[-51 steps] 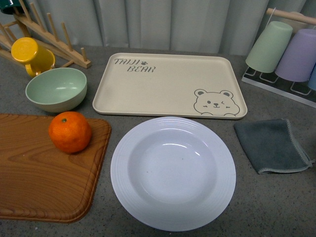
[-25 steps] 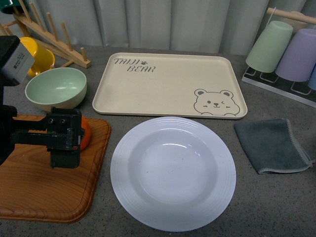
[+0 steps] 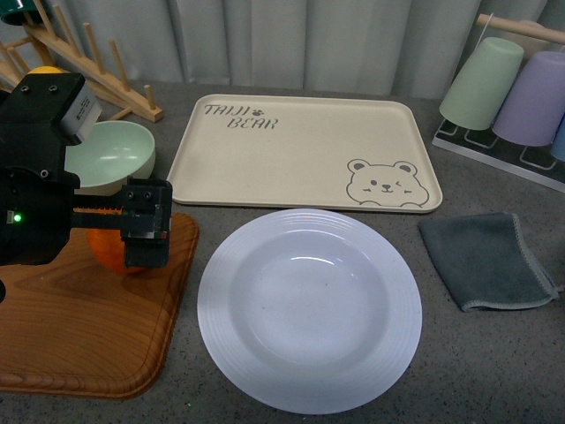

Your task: Place orange and plate with both arms

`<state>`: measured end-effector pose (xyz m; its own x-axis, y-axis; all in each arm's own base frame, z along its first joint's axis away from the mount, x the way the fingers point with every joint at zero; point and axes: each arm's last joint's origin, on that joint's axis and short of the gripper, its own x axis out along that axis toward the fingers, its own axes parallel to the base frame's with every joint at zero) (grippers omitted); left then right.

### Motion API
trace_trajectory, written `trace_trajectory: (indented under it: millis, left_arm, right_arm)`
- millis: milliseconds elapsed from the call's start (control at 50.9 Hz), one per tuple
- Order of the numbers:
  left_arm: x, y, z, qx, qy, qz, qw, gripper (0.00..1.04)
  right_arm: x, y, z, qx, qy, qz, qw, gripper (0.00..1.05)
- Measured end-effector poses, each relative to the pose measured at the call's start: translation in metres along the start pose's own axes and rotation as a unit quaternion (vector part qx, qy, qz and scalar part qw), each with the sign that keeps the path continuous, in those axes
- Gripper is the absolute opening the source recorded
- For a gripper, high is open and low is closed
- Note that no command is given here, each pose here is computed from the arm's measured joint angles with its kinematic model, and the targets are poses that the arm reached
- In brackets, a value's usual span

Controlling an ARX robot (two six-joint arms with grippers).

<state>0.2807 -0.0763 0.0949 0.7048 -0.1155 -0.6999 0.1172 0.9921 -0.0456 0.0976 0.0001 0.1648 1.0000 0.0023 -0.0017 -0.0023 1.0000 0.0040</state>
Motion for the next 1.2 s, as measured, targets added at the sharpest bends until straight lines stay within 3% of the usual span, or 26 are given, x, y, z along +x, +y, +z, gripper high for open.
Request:
trace_trajectory:
  millis: [294, 746, 923, 1197]
  left_arm:
    - [0.019, 0.013, 0.009, -0.019, 0.001, 0.02, 1.0, 0.98]
    - [0.046, 0.018, 0.003, -0.037, 0.027, 0.019, 0.999, 0.98]
    - [0.049, 0.018, 0.0, -0.04, 0.036, 0.022, 0.998, 0.71]
    - [0.031, 0.01, 0.015, -0.043, 0.007, 0.013, 0.999, 0.67]
  right_arm:
    - [0.0, 0.0, 0.0, 0.0, 0.0, 0.0, 1.0, 0.96]
    - [0.0, 0.0, 0.0, 0.0, 0.0, 0.0, 1.0, 0.96]
    - [0.0, 0.0, 0.0, 0.0, 0.0, 0.0, 1.0, 0.96]
    - [0.0, 0.0, 0.0, 0.0, 0.0, 0.0, 1.0, 0.96]
